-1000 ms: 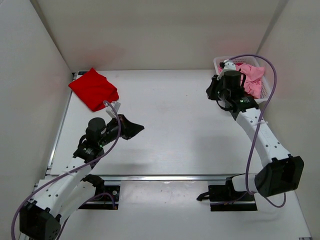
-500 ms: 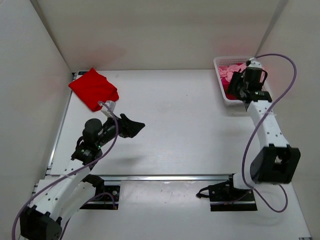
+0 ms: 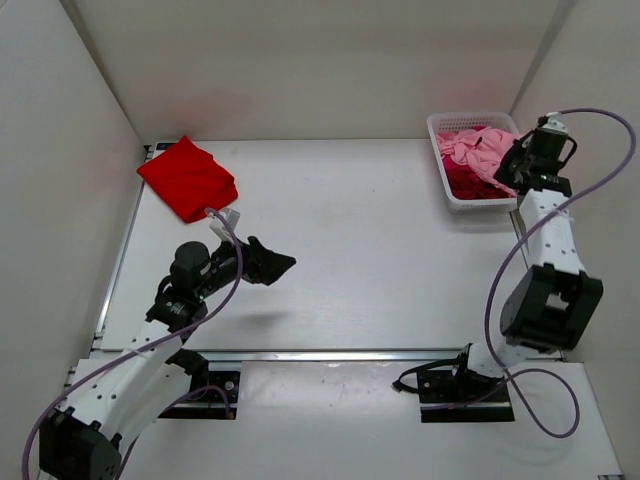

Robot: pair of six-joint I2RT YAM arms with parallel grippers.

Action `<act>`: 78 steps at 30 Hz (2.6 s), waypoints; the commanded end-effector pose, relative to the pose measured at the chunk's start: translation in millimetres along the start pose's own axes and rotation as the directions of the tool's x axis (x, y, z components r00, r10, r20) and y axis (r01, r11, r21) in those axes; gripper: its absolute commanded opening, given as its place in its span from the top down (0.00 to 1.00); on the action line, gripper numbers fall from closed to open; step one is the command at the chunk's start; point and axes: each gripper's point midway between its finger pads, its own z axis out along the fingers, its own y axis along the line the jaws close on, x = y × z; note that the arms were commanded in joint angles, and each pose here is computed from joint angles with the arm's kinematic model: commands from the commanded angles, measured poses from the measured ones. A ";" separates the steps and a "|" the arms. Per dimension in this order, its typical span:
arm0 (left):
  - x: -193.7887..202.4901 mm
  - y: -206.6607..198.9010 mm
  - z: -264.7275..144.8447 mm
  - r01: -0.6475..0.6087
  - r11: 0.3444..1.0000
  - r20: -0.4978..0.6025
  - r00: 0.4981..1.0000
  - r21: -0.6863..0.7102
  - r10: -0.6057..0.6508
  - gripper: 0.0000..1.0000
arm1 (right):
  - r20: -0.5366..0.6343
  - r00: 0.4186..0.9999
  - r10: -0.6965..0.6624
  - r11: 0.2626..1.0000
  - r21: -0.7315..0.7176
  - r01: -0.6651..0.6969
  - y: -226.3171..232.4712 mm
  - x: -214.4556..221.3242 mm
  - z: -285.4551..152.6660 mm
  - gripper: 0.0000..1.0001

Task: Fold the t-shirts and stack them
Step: Pick up the crumpled T-shirt from the bin, then move the crumpled T-shirt to the center of the board.

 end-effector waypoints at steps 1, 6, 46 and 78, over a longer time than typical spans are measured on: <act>10.4 10.7 3.4 -0.005 1.000 -0.037 0.999 -0.018 0.005 0.01 | -0.004 1.000 0.009 1.000 -0.013 -0.009 12.1 -5.7 30.8 0.97; 21.2 20.3 17.4 -0.015 0.999 -0.093 0.996 -0.040 0.011 0.02 | -0.088 0.995 0.047 0.998 -0.040 -0.050 2.7 2.7 96.5 0.70; 5.3 11.7 39.3 0.004 1.000 -0.105 0.994 -0.017 -0.006 0.01 | 0.220 0.974 -0.051 0.994 -0.085 0.071 79.9 -170.7 41.8 1.00; -8.4 69.7 11.7 0.045 0.954 -0.094 0.993 -0.297 -0.076 0.01 | -0.043 0.999 0.006 0.682 -0.731 -0.035 161.2 97.8 -182.0 1.00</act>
